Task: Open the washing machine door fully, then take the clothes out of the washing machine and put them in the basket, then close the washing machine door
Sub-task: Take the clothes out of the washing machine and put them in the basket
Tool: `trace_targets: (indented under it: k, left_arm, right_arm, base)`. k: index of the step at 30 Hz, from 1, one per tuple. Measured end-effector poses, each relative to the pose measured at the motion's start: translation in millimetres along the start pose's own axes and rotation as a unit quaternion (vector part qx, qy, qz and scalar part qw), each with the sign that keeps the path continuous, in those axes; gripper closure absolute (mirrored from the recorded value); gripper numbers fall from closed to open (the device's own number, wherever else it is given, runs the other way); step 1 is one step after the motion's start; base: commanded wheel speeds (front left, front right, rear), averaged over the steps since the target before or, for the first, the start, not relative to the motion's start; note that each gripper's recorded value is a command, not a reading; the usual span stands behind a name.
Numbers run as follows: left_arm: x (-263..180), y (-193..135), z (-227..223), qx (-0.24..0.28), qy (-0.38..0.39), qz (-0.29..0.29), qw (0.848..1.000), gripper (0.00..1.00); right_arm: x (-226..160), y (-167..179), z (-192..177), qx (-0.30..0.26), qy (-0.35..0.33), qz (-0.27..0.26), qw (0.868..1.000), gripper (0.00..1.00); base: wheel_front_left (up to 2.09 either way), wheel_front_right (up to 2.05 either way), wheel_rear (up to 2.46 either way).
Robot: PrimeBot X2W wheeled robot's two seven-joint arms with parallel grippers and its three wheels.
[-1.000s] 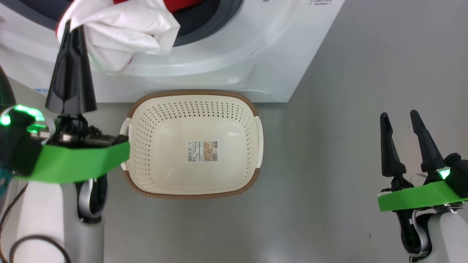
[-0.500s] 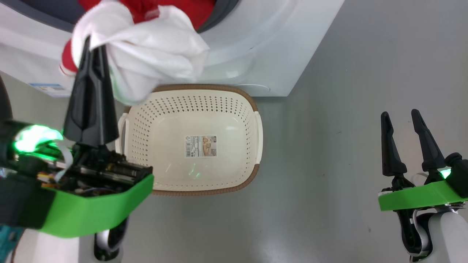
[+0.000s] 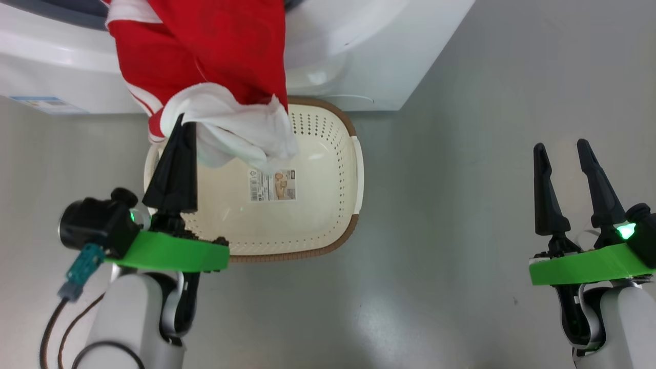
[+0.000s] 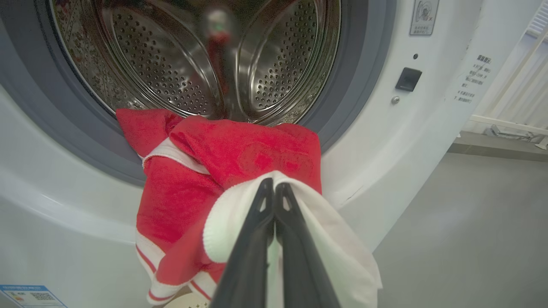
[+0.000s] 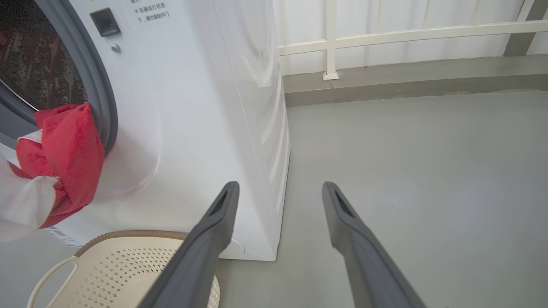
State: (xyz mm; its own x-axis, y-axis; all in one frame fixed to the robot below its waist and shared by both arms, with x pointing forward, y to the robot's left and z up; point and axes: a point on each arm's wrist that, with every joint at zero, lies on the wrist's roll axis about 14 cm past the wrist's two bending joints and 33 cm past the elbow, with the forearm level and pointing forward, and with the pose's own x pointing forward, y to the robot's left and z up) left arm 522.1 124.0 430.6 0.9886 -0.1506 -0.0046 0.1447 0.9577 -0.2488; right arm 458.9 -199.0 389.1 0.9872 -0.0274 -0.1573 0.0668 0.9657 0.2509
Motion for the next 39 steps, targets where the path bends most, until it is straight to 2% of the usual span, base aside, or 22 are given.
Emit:
trace_targets:
  k: [11, 21, 26, 27, 28, 30, 33, 34, 35, 36, 37, 39]
  left_arm:
    - [19.2, 15.1, -94.4, 0.019, 0.132, 0.000, 0.991, 1.00]
    - [49.0, 23.8, -142.3, 0.029, 0.195, -0.001, 0.980, 1.00]
    - [56.8, 23.2, -152.2, 0.030, 0.206, -0.003, 0.978, 1.00]
    - [57.7, 22.7, -153.9, 0.030, 0.208, -0.004, 0.978, 0.97]
    - [58.5, 22.9, -155.3, 0.030, 0.210, -0.004, 0.977, 0.85]
    - [59.7, 24.0, -156.3, 0.030, 0.211, -0.002, 0.977, 0.73]
    - [59.6, 26.3, -154.8, 0.029, 0.210, 0.002, 0.977, 0.47]
    - [59.6, 27.8, -153.7, 0.028, 0.209, 0.005, 0.978, 0.36]
    - [59.6, 29.1, -152.4, 0.028, 0.208, 0.007, 0.978, 0.31]
    - [60.0, 30.1, -150.3, 0.028, 0.205, 0.009, 0.978, 0.07]
    - [61.1, 31.1, -147.1, 0.028, 0.200, 0.011, 0.979, 0.00]
    - [63.6, 32.4, -139.6, 0.028, 0.190, 0.012, 0.981, 0.00]
  right_arm:
    - [13.0, -8.1, -16.3, -0.003, 0.012, -0.009, 1.000, 0.00]
    - [23.6, -18.1, -32.9, -0.008, 0.026, -0.018, 0.999, 0.00]
    - [25.8, -22.0, -35.2, -0.008, 0.027, -0.023, 0.999, 0.00]
    - [25.8, -22.8, -35.9, -0.008, 0.028, -0.024, 0.999, 0.00]
    - [25.8, -23.4, -36.4, -0.009, 0.028, -0.024, 0.999, 0.00]
    - [25.8, -24.0, -37.5, -0.009, 0.029, -0.025, 0.999, 0.00]
    - [26.2, -23.6, -37.1, -0.008, 0.029, -0.025, 0.999, 0.00]
    - [26.4, -23.0, -36.9, -0.008, 0.028, -0.024, 0.999, 0.00]
    - [26.6, -22.5, -36.6, -0.008, 0.028, -0.023, 0.999, 0.00]
    - [26.9, -21.9, -36.1, -0.007, 0.027, -0.023, 0.999, 0.00]
    - [27.2, -21.3, -35.6, -0.007, 0.026, -0.022, 0.999, 0.00]
    - [27.9, -19.6, -34.6, -0.006, 0.024, -0.020, 0.999, 0.00]
  base:
    - [0.00, 0.00, 0.00]
    - [0.00, 0.00, 0.00]
    - [0.00, 0.00, 0.00]
    - [0.00, 0.00, 0.00]
    - [0.00, 0.00, 0.00]
    - [0.00, 0.00, 0.00]
    - [0.00, 0.00, 0.00]
    - [0.00, 0.00, 0.00]
    - [0.00, 0.00, 0.00]
    - [0.00, 0.00, 0.00]
    - [0.00, 0.00, 0.00]
    - [0.00, 0.00, 0.00]
